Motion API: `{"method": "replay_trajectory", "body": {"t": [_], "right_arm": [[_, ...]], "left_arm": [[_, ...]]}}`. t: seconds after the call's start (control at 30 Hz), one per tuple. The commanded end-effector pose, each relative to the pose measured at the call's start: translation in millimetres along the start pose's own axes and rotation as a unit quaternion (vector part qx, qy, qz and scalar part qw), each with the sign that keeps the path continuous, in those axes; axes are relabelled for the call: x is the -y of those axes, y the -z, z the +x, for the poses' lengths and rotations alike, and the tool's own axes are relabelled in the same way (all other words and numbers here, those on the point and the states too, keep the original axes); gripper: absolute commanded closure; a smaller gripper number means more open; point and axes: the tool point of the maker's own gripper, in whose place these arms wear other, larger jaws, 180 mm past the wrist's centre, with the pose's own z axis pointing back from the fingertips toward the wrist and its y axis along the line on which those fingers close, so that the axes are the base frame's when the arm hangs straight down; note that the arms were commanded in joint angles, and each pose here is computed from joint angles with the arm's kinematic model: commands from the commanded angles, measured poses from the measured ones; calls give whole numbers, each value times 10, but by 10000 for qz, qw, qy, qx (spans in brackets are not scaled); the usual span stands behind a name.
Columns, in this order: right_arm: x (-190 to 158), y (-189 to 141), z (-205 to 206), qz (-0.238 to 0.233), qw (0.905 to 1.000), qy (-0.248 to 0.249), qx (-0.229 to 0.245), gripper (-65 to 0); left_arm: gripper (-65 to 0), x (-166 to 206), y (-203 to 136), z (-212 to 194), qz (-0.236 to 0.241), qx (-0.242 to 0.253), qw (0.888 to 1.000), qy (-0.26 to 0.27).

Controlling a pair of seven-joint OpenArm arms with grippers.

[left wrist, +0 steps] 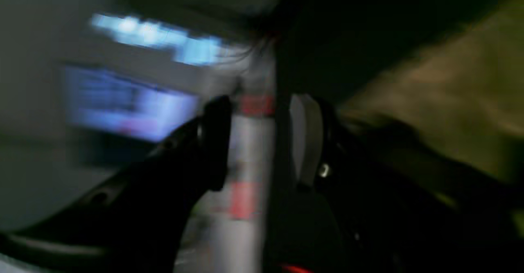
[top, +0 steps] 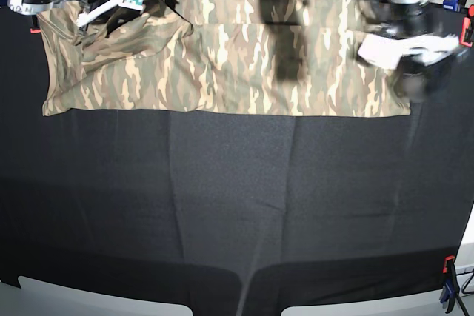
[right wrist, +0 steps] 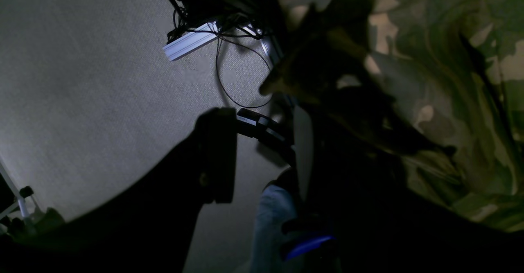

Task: Layout the t-shirt on the table in an organized manner, then fold the t-shirt properly
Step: 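Release the fold and move the left gripper inward over the folded shirt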

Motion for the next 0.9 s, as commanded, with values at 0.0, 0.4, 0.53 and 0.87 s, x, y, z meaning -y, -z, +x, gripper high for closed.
{"method": "replay_trajectory", "body": {"t": [0.0,0.4,0.53,0.87], "right_arm": [[6,-38,34,-23,9999,-94,53,-225],[316,-67,-123,-909,9939,-461,-410,-225],[348,-96,-274,-1051,9892,-664,-770,-225],[555,-202,-242,-1396,9769,-1464,-686,-224]], "left_arm": [[-219,0,76,59,-174,98,9997,-164],[-219,510,344,286,-1959,-477,9590,-1991],[-219,614,288,375,-2060,-492,9529,-2171],[-219,675,269,499,-2086,-455,9476,-2377]]}}
